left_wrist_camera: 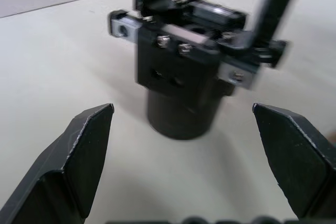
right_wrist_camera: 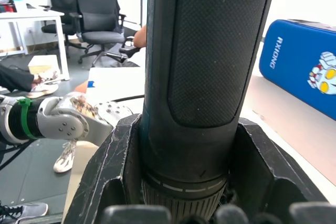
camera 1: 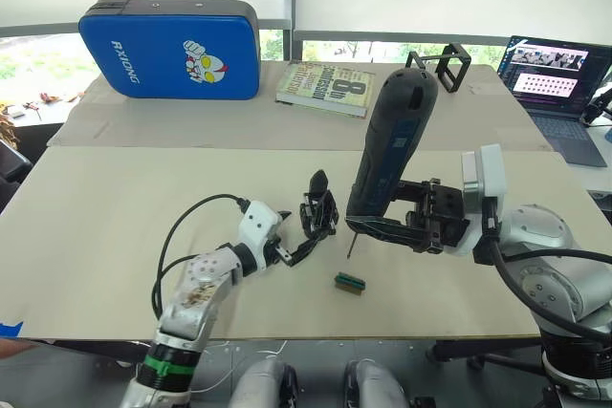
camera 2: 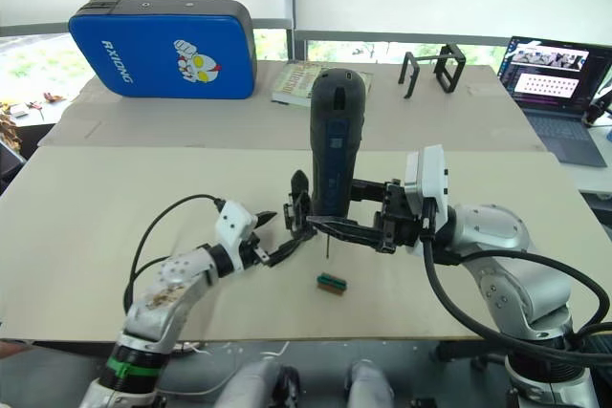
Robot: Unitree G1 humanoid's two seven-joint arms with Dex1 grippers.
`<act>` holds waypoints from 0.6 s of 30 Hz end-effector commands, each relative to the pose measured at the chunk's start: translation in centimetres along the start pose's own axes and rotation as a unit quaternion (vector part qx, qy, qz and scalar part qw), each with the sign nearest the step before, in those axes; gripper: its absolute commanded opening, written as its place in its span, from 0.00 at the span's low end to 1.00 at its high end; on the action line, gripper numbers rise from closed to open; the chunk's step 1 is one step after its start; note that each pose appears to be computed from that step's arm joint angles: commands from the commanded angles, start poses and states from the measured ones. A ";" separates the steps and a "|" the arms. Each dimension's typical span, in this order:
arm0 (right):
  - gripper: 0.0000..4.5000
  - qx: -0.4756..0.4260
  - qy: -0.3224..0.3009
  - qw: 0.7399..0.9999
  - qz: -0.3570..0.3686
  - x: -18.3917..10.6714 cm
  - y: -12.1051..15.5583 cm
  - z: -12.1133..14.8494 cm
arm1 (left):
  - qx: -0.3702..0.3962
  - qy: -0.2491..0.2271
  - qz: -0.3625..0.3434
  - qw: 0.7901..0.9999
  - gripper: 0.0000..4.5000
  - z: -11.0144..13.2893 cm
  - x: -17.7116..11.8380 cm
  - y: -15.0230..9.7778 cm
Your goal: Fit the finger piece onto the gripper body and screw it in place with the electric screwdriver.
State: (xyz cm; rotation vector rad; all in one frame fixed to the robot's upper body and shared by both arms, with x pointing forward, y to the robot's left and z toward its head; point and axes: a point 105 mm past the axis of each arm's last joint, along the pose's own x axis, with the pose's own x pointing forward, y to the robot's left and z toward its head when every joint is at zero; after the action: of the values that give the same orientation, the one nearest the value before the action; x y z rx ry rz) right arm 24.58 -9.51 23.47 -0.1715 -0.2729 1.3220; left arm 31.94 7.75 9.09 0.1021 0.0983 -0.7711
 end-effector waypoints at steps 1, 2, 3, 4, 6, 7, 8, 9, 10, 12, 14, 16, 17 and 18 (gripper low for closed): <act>0.43 -0.031 -0.018 0.999 0.002 -0.2 -0.1 1.7 | 0.018 -0.021 0.010 1.000 1.00 0.8 1.2 -0.4; 0.43 -0.031 -0.017 0.999 0.002 -0.2 -0.1 1.7 | 0.019 -0.023 0.014 0.999 1.00 0.8 1.6 -0.3; 0.43 -0.031 -0.017 0.999 0.002 -0.2 -0.1 1.8 | 0.020 -0.024 0.017 0.999 1.00 0.9 1.8 -0.3; 0.43 -0.031 -0.016 0.999 0.002 -0.2 0.0 1.8 | 0.021 -0.023 0.017 0.999 1.00 0.8 2.1 -0.2; 0.43 -0.030 -0.014 0.999 0.001 -0.3 0.0 1.7 | 0.022 -0.022 0.009 0.999 1.00 0.7 2.6 -0.5; 0.43 -0.030 -0.013 0.999 0.000 -0.4 0.0 1.7 | 0.024 -0.021 0.005 0.999 1.00 0.6 2.8 -0.6; 0.43 -0.029 -0.011 1.000 -0.001 -0.4 0.1 1.6 | 0.024 -0.018 0.005 1.000 1.00 0.4 3.1 -0.6; 0.43 -0.029 -0.011 1.000 -0.002 -0.5 0.1 1.6 | 0.024 -0.017 0.006 1.000 1.00 0.3 3.2 -0.5; 0.43 -0.029 -0.010 1.000 -0.002 -0.5 0.1 1.6 | 0.024 -0.015 0.004 1.000 1.00 0.2 3.3 -0.5; 0.43 -0.028 -0.008 1.000 -0.004 -0.5 0.1 1.5 | 0.025 -0.015 -0.008 1.000 0.94 0.2 3.5 -0.7; 0.43 -0.029 -0.007 1.000 -0.006 -0.6 0.0 1.5 | 0.031 -0.019 -0.018 0.999 0.82 0.4 3.7 -0.7; 0.43 -0.031 -0.005 0.999 -0.008 -0.8 0.0 1.4 | 0.039 -0.033 -0.044 0.998 0.62 0.9 3.7 -0.6; 0.43 -0.031 -0.004 0.999 -0.008 -0.8 0.1 1.4 | 0.049 -0.042 -0.071 0.995 0.53 1.3 3.7 -0.7; 0.43 -0.032 -0.004 0.999 -0.009 -0.9 0.1 1.4 | 0.056 -0.048 -0.090 0.993 0.52 1.5 3.6 -0.7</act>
State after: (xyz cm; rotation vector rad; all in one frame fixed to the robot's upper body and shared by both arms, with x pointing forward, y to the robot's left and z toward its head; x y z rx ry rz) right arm 24.65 -10.02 23.07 -0.1832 -0.2450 1.3038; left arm 34.34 5.12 8.63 0.1584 0.0498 -0.8771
